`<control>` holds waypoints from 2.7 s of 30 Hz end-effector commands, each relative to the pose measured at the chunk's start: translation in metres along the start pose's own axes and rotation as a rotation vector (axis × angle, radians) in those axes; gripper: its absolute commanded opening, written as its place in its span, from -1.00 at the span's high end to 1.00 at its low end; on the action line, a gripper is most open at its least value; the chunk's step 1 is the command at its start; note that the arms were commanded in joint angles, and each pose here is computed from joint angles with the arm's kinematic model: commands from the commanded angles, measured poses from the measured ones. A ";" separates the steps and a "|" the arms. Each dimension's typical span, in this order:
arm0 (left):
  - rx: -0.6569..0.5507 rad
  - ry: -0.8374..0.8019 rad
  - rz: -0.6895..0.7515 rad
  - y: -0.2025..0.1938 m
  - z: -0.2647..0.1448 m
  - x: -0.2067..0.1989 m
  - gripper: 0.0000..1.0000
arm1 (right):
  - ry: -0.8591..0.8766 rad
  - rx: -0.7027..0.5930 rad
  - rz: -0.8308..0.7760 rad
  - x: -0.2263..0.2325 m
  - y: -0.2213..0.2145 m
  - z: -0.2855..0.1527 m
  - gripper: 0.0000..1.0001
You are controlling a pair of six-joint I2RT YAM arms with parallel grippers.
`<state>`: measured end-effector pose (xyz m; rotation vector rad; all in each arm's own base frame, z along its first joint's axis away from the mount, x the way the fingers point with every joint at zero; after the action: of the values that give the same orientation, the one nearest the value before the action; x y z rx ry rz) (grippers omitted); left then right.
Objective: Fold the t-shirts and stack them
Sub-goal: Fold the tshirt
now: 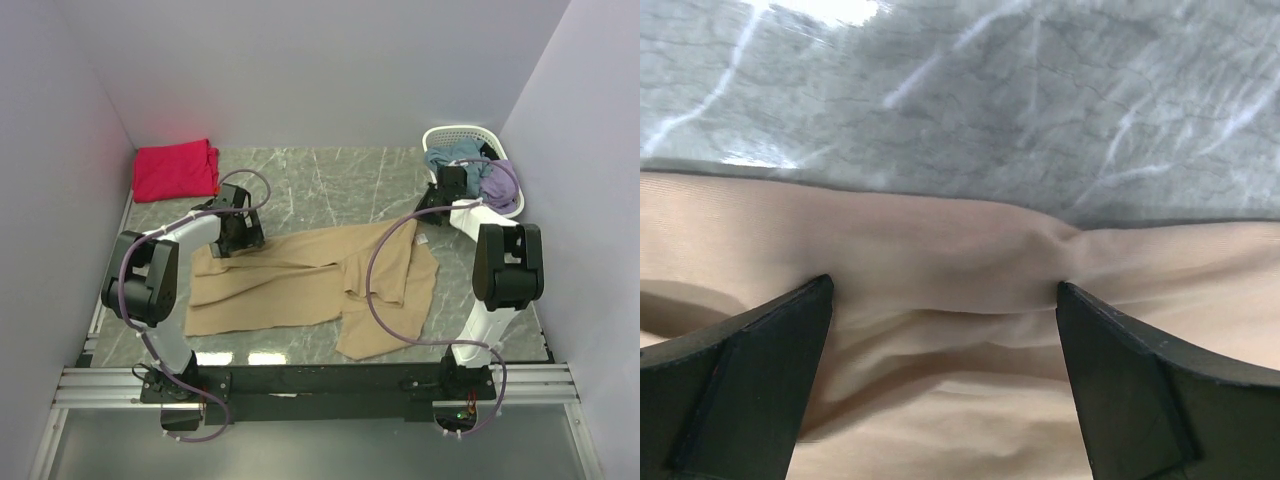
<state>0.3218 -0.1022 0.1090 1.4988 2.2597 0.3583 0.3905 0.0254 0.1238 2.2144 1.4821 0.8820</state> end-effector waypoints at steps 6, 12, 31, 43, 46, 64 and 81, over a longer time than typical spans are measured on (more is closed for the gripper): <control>-0.070 0.058 -0.057 0.019 0.004 0.012 -0.99 | -0.099 -0.130 0.037 -0.010 0.058 0.001 1.00; -0.093 0.106 -0.057 0.029 -0.015 0.016 -0.99 | -0.083 -0.089 0.048 -0.012 0.056 0.017 1.00; 0.117 -0.125 -0.099 -0.036 -0.046 0.019 -0.87 | -0.043 -0.081 0.044 -0.005 0.062 0.015 1.00; -0.018 0.043 -0.150 -0.043 -0.067 0.033 -0.92 | -0.036 -0.077 0.037 -0.005 0.062 0.013 1.00; -0.128 0.042 -0.169 -0.017 -0.082 0.023 -0.99 | -0.029 -0.076 0.037 -0.005 0.061 0.014 1.00; -0.131 -0.062 -0.327 -0.009 -0.053 0.053 -0.99 | -0.002 -0.064 0.037 -0.004 0.059 0.012 1.00; -0.076 -0.103 -0.355 -0.014 -0.023 0.062 -0.99 | -0.008 -0.045 0.032 -0.006 0.055 0.015 1.00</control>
<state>0.2740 -0.0498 0.1141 1.0387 2.3728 0.2722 0.4303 0.0028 0.1289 2.2500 1.4265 0.8653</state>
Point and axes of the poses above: each gripper's point midway between its finger pads, its own z axis out along the fingers, its own x axis along the line the jaws close on, y = z × x, the point moved 9 cm from there along -z, back along the fingers, and after that the axes turned 6 degrees about -z, right-handed, at the moved point
